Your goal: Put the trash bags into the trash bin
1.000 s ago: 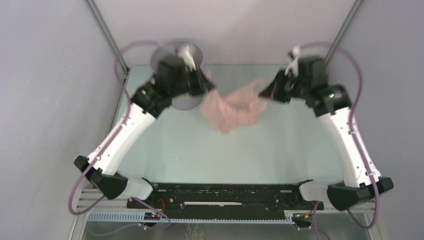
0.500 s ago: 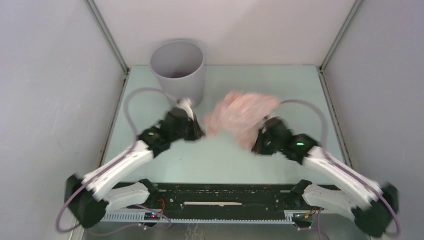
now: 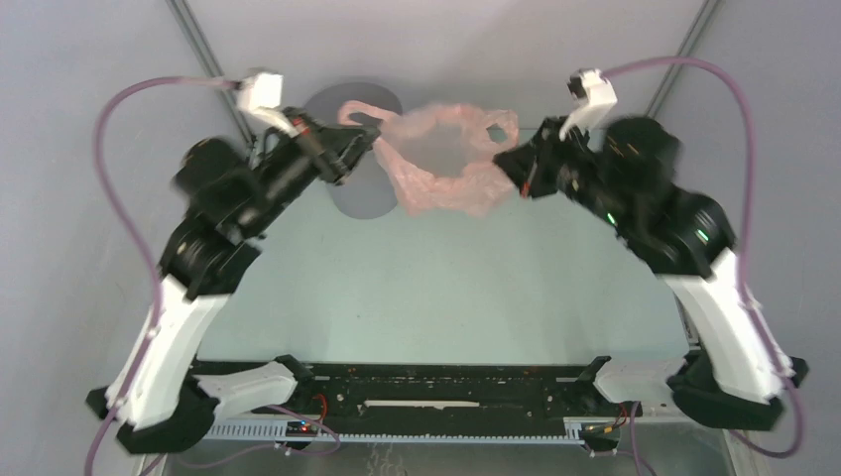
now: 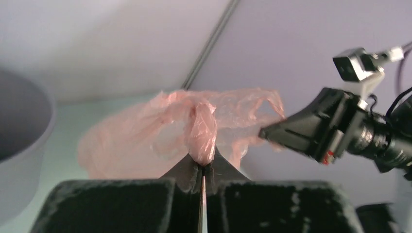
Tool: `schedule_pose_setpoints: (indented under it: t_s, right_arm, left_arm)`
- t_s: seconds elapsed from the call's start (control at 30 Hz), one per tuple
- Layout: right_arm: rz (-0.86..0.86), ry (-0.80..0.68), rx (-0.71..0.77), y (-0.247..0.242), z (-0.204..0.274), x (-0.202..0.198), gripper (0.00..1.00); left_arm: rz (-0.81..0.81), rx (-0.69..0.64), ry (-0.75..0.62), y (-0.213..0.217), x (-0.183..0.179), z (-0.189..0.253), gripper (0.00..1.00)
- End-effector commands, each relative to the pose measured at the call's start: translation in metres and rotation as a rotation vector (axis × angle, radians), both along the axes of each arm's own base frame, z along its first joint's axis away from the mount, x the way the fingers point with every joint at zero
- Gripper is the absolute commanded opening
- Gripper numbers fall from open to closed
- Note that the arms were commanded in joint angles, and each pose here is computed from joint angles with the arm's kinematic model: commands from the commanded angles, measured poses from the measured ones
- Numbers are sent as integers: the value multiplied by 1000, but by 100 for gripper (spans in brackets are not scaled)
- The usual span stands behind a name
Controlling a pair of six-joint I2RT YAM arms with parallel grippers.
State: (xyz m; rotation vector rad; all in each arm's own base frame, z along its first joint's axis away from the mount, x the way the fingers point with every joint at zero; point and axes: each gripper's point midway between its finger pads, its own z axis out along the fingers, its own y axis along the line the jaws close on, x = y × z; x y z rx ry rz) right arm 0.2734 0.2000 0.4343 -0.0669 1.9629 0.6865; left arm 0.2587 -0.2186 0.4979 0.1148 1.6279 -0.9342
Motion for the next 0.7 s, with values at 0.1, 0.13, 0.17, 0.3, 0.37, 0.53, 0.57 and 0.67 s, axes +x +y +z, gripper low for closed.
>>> schedule_pose_setpoints:
  t_s: [0.1, 0.13, 0.17, 0.3, 0.37, 0.53, 0.57, 0.67]
  right_arm:
    - [-17, -253, -66, -23, -25, -48, 0]
    - [38, -96, -108, -10, -99, -42, 0]
    - [142, 166, -102, 2, -177, -49, 0]
    - [258, 588, -170, 25, -288, -120, 0]
    - [301, 448, -190, 38, -271, -132, 0]
    - [226, 448, -177, 14, -271, -101, 0]
    - [225, 477, -190, 10, -277, -98, 0]
    - [219, 545, -268, -4, -297, -99, 1]
  left_arm:
    - [120, 128, 107, 22, -6, -114, 0]
    - [98, 237, 297, 16, -2, -196, 0]
    - [-8, 322, 532, 7, -16, -276, 0]
    - [-130, 417, 690, 2, -71, -355, 0]
    - [-142, 296, 516, -6, -74, -318, 0]
    - [-125, 230, 414, -14, -54, -283, 0]
    - [-161, 244, 428, -22, -54, -285, 0]
    - [-230, 270, 456, -37, -53, -296, 0]
